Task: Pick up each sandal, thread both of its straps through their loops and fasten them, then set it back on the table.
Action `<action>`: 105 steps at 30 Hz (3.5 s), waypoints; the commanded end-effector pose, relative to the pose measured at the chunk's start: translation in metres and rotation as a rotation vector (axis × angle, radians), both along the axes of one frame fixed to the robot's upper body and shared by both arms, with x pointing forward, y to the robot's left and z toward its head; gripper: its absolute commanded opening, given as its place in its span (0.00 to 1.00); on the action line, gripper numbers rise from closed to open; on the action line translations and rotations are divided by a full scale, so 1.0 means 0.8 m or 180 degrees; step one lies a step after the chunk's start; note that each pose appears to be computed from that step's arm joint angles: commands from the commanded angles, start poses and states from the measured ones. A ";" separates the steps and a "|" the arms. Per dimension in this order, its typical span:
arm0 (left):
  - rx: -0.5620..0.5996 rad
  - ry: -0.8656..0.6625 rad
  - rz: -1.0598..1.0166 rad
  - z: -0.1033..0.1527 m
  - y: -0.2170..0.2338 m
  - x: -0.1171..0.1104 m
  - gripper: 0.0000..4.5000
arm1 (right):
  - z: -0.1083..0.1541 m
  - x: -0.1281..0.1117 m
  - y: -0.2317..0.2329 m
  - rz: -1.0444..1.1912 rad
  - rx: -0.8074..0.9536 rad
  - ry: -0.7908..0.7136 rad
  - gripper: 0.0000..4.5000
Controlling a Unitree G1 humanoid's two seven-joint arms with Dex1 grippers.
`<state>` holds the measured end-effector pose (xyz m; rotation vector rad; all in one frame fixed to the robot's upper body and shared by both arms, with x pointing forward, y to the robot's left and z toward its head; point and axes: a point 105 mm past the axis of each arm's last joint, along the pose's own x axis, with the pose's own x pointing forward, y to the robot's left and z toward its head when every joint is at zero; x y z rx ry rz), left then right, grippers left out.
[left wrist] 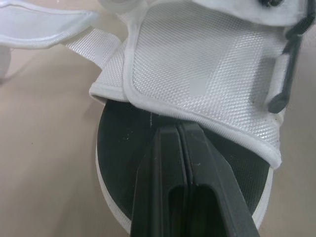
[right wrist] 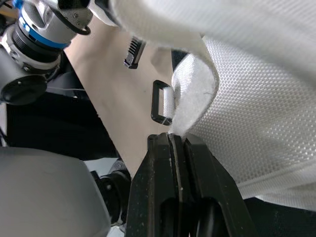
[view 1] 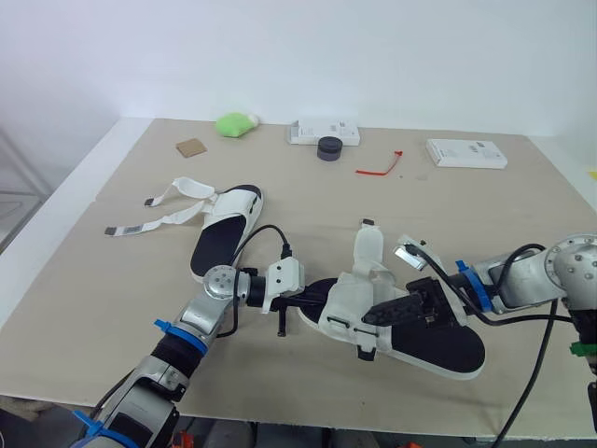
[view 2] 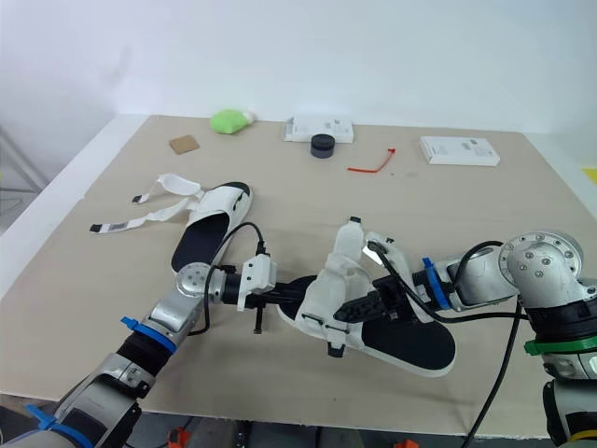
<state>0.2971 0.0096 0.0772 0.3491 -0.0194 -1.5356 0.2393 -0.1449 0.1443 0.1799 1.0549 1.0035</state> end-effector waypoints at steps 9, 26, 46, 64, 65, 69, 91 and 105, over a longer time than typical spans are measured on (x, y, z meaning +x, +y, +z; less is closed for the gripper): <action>0.0739 0.0665 0.0171 -0.090 0.026 -0.017 0.00 | 0.017 -0.017 -0.010 0.0107 0.0086 -0.0245 0.65; 0.0718 0.0693 0.0157 -0.090 0.021 -0.016 0.00 | 0.011 -0.090 -0.020 0.0601 -0.0070 -0.0960 0.65; 0.0724 0.0667 0.0192 -0.084 0.026 -0.011 0.00 | -0.016 -0.043 -0.005 0.0338 0.0204 -0.1115 0.65; 0.0717 0.0656 0.0205 -0.083 0.025 -0.009 0.00 | -0.025 -0.025 0.003 0.0193 0.0131 -0.1026 0.01; 0.0719 0.0655 0.0204 -0.083 0.025 -0.009 0.00 | -0.024 -0.026 0.003 0.0211 0.0137 -0.1013 0.01; 0.0727 0.0652 0.0209 -0.083 0.026 -0.008 0.00 | -0.008 -0.046 0.010 0.0493 0.0378 -0.0974 0.01; 0.0716 0.0660 0.0206 -0.084 0.023 -0.009 0.00 | 0.110 -0.019 0.038 0.0068 0.1616 -0.1295 0.01; 0.0714 0.0675 0.0219 -0.084 0.025 -0.009 0.00 | 0.092 0.031 0.008 -0.1102 0.1703 -0.1038 0.01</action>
